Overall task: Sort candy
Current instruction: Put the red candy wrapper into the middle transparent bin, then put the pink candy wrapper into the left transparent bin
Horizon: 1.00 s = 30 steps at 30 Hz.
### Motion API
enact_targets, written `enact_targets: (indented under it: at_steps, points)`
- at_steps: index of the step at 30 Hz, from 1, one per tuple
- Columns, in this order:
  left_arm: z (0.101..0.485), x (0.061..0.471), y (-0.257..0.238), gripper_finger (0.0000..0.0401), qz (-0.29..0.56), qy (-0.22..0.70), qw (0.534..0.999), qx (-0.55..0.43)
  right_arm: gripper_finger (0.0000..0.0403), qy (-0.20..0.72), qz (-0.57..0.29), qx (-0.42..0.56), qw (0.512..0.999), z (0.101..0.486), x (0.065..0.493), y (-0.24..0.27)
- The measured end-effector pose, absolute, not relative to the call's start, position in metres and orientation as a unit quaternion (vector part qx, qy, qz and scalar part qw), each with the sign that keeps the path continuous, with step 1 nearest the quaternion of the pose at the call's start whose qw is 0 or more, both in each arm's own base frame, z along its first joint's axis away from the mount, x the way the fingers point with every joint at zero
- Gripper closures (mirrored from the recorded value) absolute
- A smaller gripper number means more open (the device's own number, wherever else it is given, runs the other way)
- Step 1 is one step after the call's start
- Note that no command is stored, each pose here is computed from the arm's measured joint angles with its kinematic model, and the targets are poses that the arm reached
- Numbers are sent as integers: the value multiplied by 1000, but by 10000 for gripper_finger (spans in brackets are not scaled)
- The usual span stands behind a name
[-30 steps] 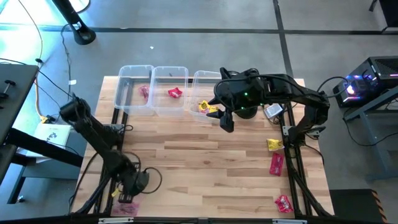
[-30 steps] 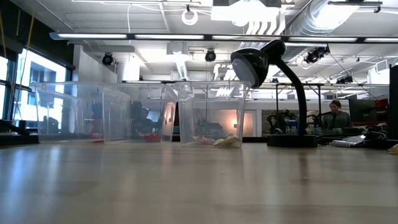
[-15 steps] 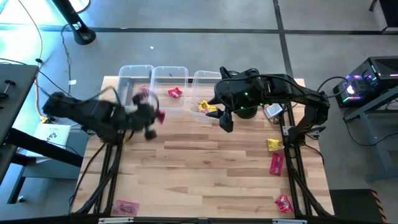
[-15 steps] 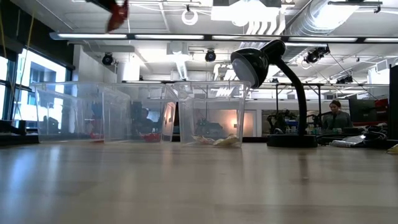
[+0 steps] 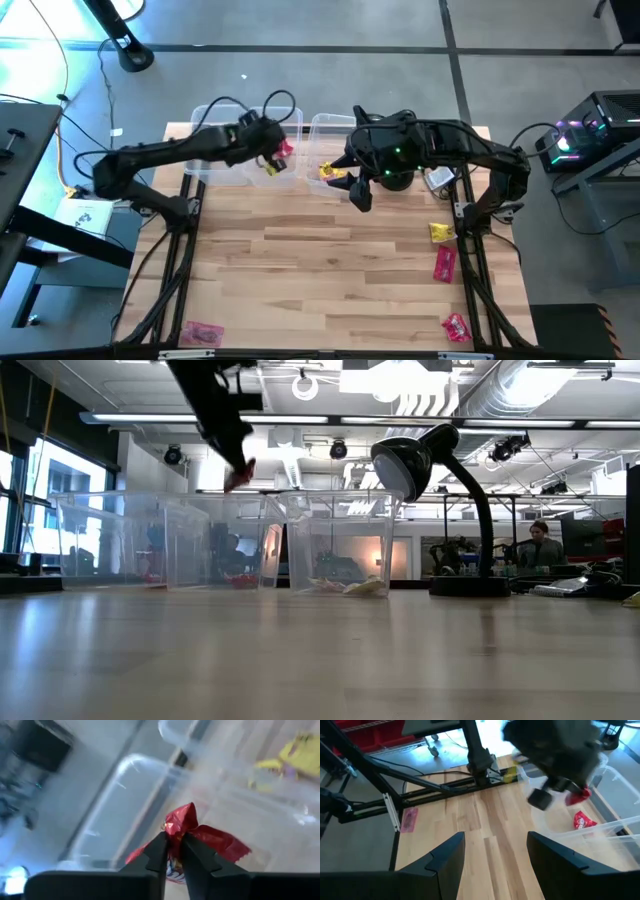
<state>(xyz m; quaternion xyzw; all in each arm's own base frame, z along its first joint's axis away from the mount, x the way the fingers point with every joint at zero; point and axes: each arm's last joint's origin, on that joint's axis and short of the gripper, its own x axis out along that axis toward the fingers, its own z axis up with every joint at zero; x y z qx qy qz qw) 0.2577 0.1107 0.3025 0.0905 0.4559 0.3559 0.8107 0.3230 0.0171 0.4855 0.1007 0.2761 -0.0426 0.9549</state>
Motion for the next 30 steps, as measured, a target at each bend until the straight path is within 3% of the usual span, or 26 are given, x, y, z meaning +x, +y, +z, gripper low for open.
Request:
enact_targets:
  at_steps: [9,14,17,22,30]
  points:
    - [273,268,124,269,327,506,798,29,194,281,-22,100,954,485,322,32]
    - [295,258,112,226,320,493,809,28,194,282,-16,92,955,485,321,35]
    - [325,245,97,205,298,485,822,-23,194,287,-16,86,954,484,321,34]
    - [356,212,46,188,163,477,851,-146,194,306,-14,68,950,481,319,34]
    - [327,164,-68,186,46,574,796,-186,194,323,-15,63,944,478,317,33]
